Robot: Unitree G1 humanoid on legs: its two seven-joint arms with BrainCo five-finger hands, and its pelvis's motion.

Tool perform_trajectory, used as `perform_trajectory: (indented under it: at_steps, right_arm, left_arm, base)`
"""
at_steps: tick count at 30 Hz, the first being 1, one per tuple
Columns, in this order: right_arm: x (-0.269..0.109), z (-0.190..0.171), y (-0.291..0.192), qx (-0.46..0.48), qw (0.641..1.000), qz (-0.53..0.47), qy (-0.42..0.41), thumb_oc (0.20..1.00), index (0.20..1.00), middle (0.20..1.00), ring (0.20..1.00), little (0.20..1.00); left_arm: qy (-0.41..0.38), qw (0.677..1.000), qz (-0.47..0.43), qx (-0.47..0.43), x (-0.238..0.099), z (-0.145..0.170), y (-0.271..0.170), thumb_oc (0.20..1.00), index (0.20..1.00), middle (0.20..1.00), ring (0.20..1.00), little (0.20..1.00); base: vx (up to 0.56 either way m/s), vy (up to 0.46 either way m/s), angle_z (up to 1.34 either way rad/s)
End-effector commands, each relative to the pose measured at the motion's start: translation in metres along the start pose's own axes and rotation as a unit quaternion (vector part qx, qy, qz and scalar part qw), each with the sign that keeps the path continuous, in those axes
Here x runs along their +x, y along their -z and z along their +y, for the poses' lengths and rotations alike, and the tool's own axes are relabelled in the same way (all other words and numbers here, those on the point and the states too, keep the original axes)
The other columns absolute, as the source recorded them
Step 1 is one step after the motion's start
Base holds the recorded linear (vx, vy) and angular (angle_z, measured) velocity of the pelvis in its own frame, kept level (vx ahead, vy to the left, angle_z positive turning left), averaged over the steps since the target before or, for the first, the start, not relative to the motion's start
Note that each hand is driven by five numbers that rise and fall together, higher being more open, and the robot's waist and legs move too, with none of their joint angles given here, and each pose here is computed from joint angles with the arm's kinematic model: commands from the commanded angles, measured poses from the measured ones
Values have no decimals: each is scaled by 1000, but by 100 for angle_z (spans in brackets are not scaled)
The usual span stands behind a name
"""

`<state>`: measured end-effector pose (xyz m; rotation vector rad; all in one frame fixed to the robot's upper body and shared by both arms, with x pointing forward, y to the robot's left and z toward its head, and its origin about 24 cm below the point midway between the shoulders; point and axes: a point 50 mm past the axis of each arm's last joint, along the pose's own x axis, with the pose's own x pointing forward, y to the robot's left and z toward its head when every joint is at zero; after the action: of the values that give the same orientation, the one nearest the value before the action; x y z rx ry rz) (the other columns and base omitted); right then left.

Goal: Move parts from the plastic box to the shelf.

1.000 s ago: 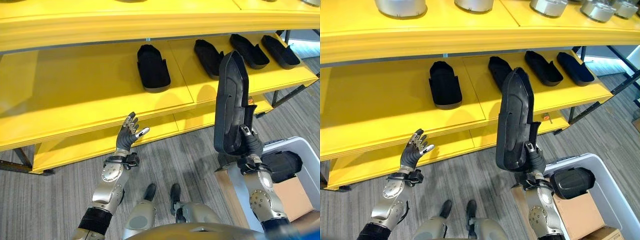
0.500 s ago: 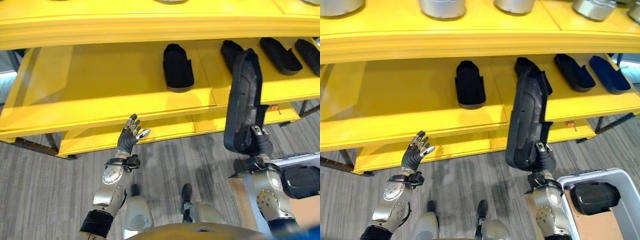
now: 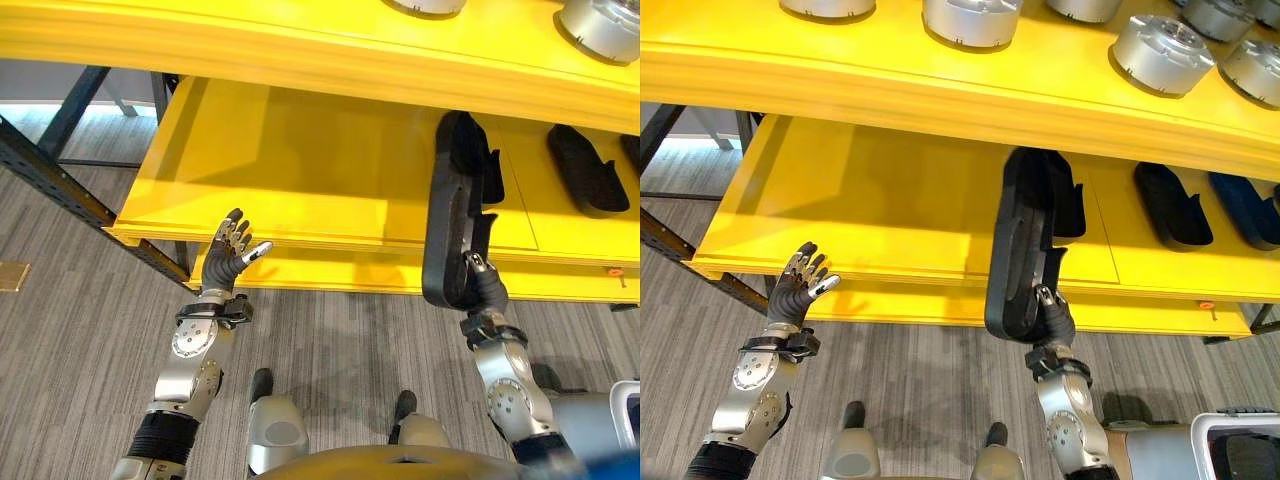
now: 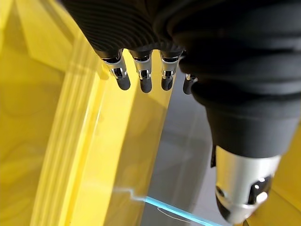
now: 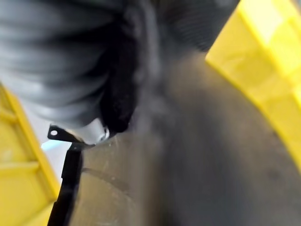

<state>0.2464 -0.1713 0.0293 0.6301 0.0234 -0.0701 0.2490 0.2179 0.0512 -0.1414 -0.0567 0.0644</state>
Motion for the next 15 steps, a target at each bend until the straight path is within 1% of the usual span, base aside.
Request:
perform_trajectory:
  at_steps: [1,2,3,4,7,8,11,12,13,14,15]
  right_arm:
    - [7,16,-42,-24,994,-88,-61,200,200,200,200,200]
    - [8,19,-43,-26,993,-90,-68,200,200,200,200,200]
    - [12,30,-49,-36,990,-101,-91,200,200,200,200,200]
    - [12,30,-49,-36,990,-101,-91,200,200,200,200,200]
    - [17,49,-56,-39,984,-119,-126,200,200,200,200,200]
    - [23,62,-59,-39,980,-125,-147,200,200,200,200,200]
    - [34,88,-60,-29,975,-128,-180,200,200,200,200,200]
    - [34,88,-60,-29,975,-129,-180,200,200,200,200,200]
    - [42,105,-62,-22,972,-132,-195,200,200,200,200,200]
    - [42,105,-62,-22,971,-132,-196,200,200,200,200,200]
    - [49,120,-61,-19,970,-131,-203,200,200,200,200,200]
  left_arm:
    - [18,999,-34,-29,0,-19,-5,1000,1000,1000,1000,1000]
    - [18,999,-32,-27,0,-19,-5,1000,1000,1000,1000,1000]
    - [23,999,-34,-26,0,-22,-5,1000,1000,1000,1000,1000]
    - [23,999,-34,-26,0,-22,-6,1000,1000,1000,1000,1000]
    - [29,999,-35,-24,1,-24,-6,1000,1000,1000,1000,1000]
    - [30,999,-38,-23,3,-26,-8,1000,1000,1000,1000,1000]
    - [32,998,-39,-23,5,-27,-10,1000,1000,1000,1000,1000]
    - [32,998,-39,-23,5,-27,-10,1000,1000,1000,1000,1000]
    - [32,998,-43,-22,6,-27,-13,1000,1000,1000,1000,1000]
    - [32,998,-44,-22,6,-27,-14,1000,1000,1000,1000,1000]
    - [33,998,-43,-24,7,-28,-14,1000,1000,1000,1000,1000]
  base:
    - [30,31,15]
    - [34,52,28]
    - [34,52,33]
    - [26,34,38]
    - [20,13,30]
    - [18,-1,21]
    - [18,-12,39]
    - [9,-9,33]
    - [4,-12,34]
    - [12,-18,30]
    - [20,-11,27]
